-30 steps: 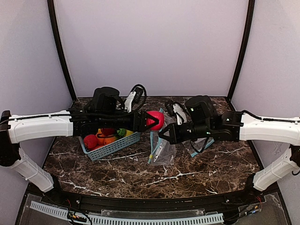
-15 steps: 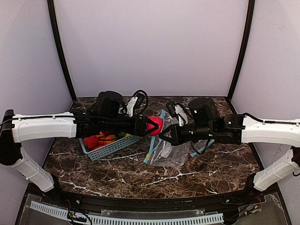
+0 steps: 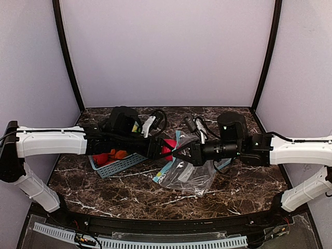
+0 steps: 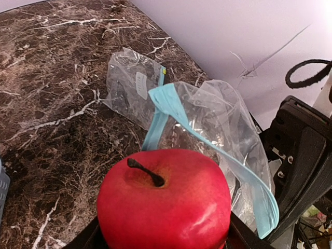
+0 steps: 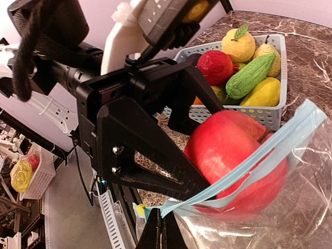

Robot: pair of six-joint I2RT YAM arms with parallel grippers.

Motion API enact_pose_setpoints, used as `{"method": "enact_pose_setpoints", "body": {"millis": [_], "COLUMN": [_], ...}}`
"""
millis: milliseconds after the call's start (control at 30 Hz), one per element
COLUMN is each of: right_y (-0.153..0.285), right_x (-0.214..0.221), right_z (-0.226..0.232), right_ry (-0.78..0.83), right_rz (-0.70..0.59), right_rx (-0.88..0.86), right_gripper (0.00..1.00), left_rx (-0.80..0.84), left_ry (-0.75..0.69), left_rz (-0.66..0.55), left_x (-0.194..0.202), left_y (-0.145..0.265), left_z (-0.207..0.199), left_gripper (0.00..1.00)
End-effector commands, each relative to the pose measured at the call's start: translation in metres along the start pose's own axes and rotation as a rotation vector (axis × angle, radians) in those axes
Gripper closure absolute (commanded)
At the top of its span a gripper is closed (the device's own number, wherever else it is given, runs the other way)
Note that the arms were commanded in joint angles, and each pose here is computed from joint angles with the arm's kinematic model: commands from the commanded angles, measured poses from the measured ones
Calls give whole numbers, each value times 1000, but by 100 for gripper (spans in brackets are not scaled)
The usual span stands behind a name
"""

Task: Place the food in the zip-top bag and seal the zipper
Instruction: Place the fake fruit in the zipper food storage bag.

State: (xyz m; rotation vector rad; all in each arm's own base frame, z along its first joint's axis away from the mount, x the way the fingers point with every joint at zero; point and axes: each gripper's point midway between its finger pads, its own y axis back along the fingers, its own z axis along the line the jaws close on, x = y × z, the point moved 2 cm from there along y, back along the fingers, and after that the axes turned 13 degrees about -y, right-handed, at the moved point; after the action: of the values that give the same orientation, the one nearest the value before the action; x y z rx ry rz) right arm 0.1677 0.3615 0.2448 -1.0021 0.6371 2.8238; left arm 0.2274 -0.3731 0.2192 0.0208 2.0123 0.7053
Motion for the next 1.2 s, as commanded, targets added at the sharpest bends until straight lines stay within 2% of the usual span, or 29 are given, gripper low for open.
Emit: {"method": "enact_pose_setpoints", "body": {"millis": [0,200,433,600,800,867,1167], "right_y": [7,10,13,15,14,14,13], "right_x": [-7,-2,-4,-3,-3,-3,-4], "right_z": [16,19,12,13,12,12,1], "right_ry": [59,62,45,42,37,36,9], "right_rz": [-25,0,-21,-18,-17,-18,-41], "right_rx": [-143,-242,-240,-254,-256,-257,-230], "right_gripper": [100,100,100,100,100,100,100], "left_rx": [156,235,318,301,269,262,224], "left_ry": [-51,-79,-89,-86,-91,-93,-91], "left_rz": [6,-18,-50,-53,-73,-75,-79], "left_x": [8,8,5,3,-3,-2,0], "left_y": [2,9,12,10,13,14,22], "left_z": [-23,-35,-48,-45,-42,-41,-38], "left_gripper": [41,40,35,30,13,10,6]}}
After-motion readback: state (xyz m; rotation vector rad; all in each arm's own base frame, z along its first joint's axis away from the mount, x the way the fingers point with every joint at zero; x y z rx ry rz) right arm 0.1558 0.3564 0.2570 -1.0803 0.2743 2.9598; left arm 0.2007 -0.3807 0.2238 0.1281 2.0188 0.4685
